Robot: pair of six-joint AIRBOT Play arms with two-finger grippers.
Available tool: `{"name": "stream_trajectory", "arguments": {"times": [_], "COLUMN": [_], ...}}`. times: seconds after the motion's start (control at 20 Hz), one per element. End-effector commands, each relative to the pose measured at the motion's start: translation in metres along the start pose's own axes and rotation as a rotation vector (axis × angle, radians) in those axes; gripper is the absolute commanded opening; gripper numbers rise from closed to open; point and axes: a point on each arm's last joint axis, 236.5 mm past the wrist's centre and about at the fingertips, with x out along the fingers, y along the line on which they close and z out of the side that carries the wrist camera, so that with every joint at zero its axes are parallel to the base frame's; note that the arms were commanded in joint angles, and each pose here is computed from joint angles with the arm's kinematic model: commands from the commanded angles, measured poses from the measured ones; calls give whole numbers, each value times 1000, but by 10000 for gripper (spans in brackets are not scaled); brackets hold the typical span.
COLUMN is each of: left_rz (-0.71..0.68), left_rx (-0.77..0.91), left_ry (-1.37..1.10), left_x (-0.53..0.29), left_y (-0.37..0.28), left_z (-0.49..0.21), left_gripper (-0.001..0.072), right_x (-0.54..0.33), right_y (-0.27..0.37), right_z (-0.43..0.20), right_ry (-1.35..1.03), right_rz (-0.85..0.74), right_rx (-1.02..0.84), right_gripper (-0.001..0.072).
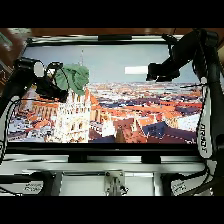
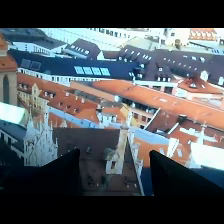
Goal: Fold the shirts.
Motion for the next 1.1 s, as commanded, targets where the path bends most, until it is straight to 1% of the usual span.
{"name": "stream_trajectory", "arguments": {"times": [0.0,0.1,0.2,0.25,0.3,0.4,0.55,0.75,0.95,1.0,1.05], "left_rz": [-23,-52,-47,-48,-52,-51,-44,-43,-48,-63,-77], "left_rx": [-1,-5,-34,-93,-152,-213,-259,-259,-259,-267,-274], "left_ry": [-33,-39,-144,-216,-288,-378,-385,-351,-321,-321,-334], "left_x": [6,13,18,18,17,21,52,101,133,132,126], "left_y": [-7,-14,-12,-7,-1,16,35,34,31,28,26], "left_z": [11,16,45,65,87,125,158,172,170,170,174], "left_gripper": [604,604,620,712,712,712,712,712,702,558,272], "right_x": [0,-2,-3,-4,-4,-4,-4,-4,-4,-4,-4], "right_y": [1,1,1,1,1,1,0,-5,-5,-5,-5], "right_z": [14,28,38,42,44,45,46,46,46,47,47], "right_ry": [-61,-117,-160,-178,-188,-191,-197,-197,-196,-197,-197], "right_rz": [1,2,1,1,2,1,-3,-23,-23,-23,-24], "right_rx": [-1,-1,-1,-2,-2,-4,-17,-23,-22,-22,-22], "right_gripper": [547,546,547,547,546,546,547,546,546,546,546]}}
